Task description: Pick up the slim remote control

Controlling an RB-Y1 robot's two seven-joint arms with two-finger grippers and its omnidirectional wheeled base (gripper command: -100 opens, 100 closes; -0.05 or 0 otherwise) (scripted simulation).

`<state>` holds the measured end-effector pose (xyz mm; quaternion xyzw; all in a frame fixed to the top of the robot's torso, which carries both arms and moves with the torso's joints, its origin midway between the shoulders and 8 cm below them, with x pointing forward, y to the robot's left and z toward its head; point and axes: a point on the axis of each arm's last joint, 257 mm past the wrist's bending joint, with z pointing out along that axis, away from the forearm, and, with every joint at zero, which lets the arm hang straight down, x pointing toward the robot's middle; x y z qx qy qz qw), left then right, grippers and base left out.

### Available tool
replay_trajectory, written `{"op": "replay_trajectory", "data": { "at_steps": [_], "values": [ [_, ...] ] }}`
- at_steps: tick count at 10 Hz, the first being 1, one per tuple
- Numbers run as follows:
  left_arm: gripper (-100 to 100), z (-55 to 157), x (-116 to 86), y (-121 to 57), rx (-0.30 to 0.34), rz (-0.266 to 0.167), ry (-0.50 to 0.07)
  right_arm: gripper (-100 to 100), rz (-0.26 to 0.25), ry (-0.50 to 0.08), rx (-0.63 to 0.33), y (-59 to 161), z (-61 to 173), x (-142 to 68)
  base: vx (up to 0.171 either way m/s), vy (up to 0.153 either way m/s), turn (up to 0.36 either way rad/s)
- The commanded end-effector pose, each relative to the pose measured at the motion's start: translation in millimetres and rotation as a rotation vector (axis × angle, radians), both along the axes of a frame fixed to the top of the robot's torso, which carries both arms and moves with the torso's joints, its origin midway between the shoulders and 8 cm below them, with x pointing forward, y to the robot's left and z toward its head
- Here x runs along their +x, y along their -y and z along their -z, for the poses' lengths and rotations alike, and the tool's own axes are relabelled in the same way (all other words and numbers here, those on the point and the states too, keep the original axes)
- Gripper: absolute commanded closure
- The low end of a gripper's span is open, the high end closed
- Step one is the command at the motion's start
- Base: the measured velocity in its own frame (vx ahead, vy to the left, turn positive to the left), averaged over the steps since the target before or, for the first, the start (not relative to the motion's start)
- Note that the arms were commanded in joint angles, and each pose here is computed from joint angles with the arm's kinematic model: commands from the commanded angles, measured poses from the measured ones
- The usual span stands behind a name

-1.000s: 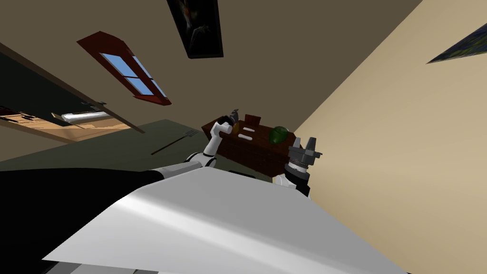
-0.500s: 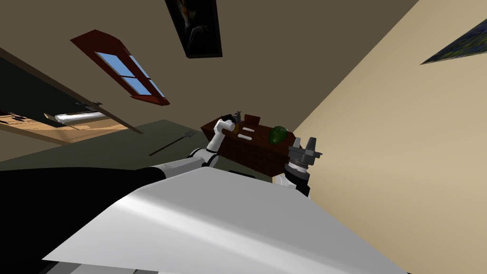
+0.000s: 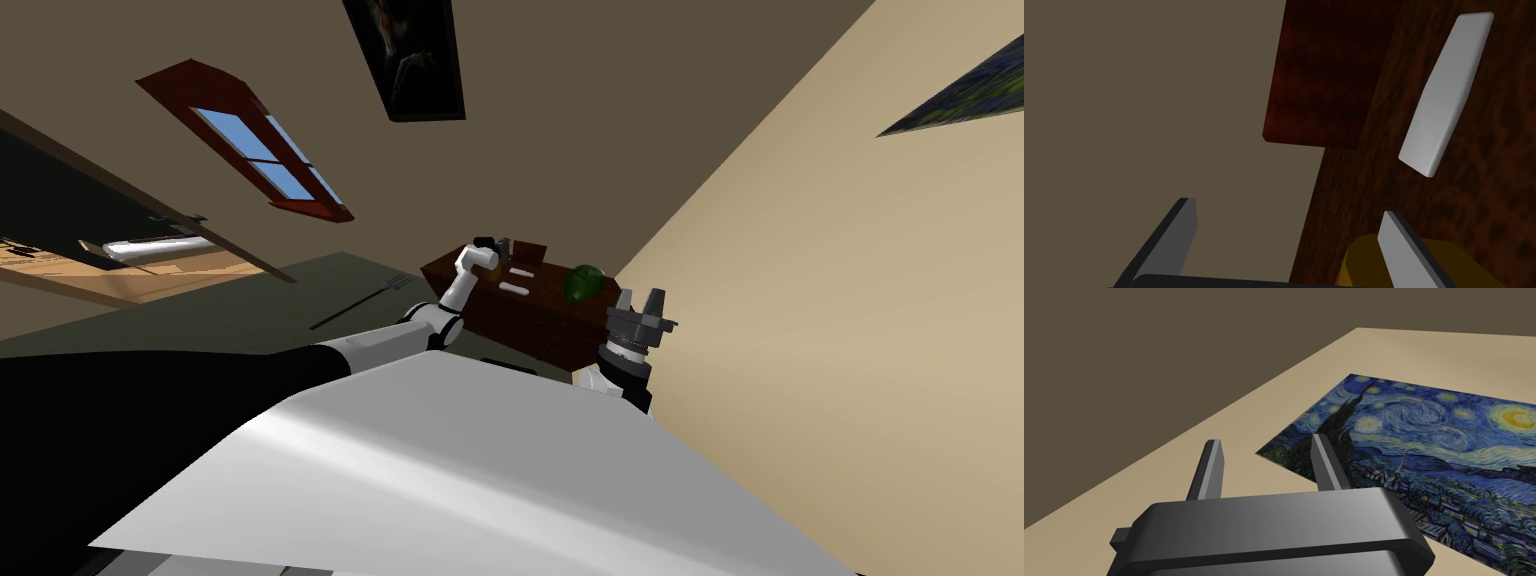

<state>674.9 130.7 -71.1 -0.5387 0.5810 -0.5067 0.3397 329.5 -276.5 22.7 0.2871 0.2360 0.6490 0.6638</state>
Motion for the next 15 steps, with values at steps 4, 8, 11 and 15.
{"op": "replay_trajectory", "data": {
  "at_steps": [4, 8, 11, 15],
  "values": [
    [-100, 30.6, 1.2, 8.4, 0.032, 0.008, -0.137, 0, 0.000, 0.000, 0.000, 0.0, 0.0, 0.0, 0.012, 0.000, -0.009],
    [-100, 50.0, -0.8, 23.6, 0.069, 0.030, -0.268, 0, 0.000, 0.000, 0.000, 0.0, 0.0, 0.0, 0.017, -0.001, -0.011],
    [-100, 81.8, -8.6, 24.3, 0.101, 0.029, -0.396, 0, 0.000, 0.000, 0.000, 0.0, 0.0, 0.0, 0.032, -0.002, -0.013],
    [-100, 103.7, -18.7, 25.6, 0.130, 0.032, -0.500, 0, 0.000, 0.000, 0.000, 0.0, 0.0, 0.0, 0.021, -0.005, -0.004]
  ]
}}
